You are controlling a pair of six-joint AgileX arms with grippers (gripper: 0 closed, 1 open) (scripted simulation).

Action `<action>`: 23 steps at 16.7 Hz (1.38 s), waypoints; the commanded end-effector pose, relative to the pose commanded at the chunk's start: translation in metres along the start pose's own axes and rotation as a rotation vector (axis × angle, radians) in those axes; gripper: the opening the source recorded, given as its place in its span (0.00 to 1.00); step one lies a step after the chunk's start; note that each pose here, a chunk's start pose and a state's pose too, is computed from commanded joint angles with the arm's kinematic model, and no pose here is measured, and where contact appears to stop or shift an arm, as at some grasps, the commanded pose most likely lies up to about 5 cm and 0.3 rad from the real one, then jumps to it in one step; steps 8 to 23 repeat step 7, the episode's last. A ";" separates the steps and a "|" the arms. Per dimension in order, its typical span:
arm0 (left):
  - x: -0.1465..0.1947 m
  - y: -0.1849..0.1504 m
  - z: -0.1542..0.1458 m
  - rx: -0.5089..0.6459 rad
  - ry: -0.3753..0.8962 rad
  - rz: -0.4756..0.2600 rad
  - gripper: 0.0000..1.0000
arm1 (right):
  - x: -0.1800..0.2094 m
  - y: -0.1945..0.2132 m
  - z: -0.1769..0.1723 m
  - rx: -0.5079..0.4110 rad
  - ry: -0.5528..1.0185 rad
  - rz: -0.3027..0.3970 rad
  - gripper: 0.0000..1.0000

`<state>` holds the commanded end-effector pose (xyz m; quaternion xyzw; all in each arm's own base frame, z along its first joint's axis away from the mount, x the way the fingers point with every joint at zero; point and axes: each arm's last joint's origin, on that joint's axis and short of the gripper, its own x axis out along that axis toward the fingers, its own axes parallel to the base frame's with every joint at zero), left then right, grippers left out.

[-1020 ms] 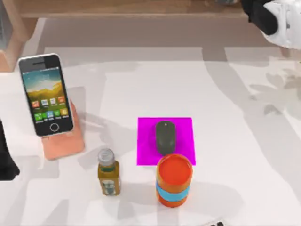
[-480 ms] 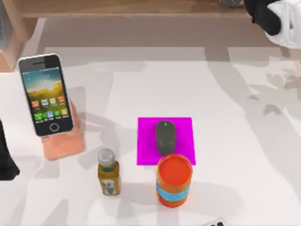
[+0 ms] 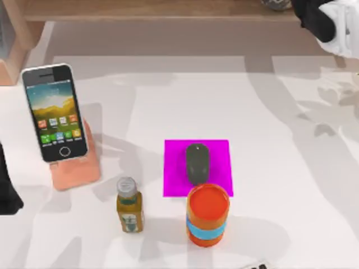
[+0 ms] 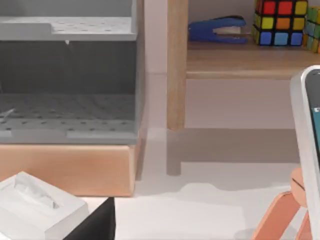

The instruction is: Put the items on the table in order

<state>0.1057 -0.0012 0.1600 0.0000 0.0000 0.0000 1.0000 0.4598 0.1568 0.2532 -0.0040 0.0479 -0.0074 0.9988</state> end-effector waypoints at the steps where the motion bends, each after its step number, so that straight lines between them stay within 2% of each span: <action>1: 0.000 0.000 0.000 0.000 0.000 0.000 1.00 | 0.000 0.000 0.000 0.000 0.000 0.000 0.98; 23: 0.000 0.000 0.000 0.000 0.000 0.000 1.00 | 0.000 0.000 0.000 0.000 0.000 0.000 1.00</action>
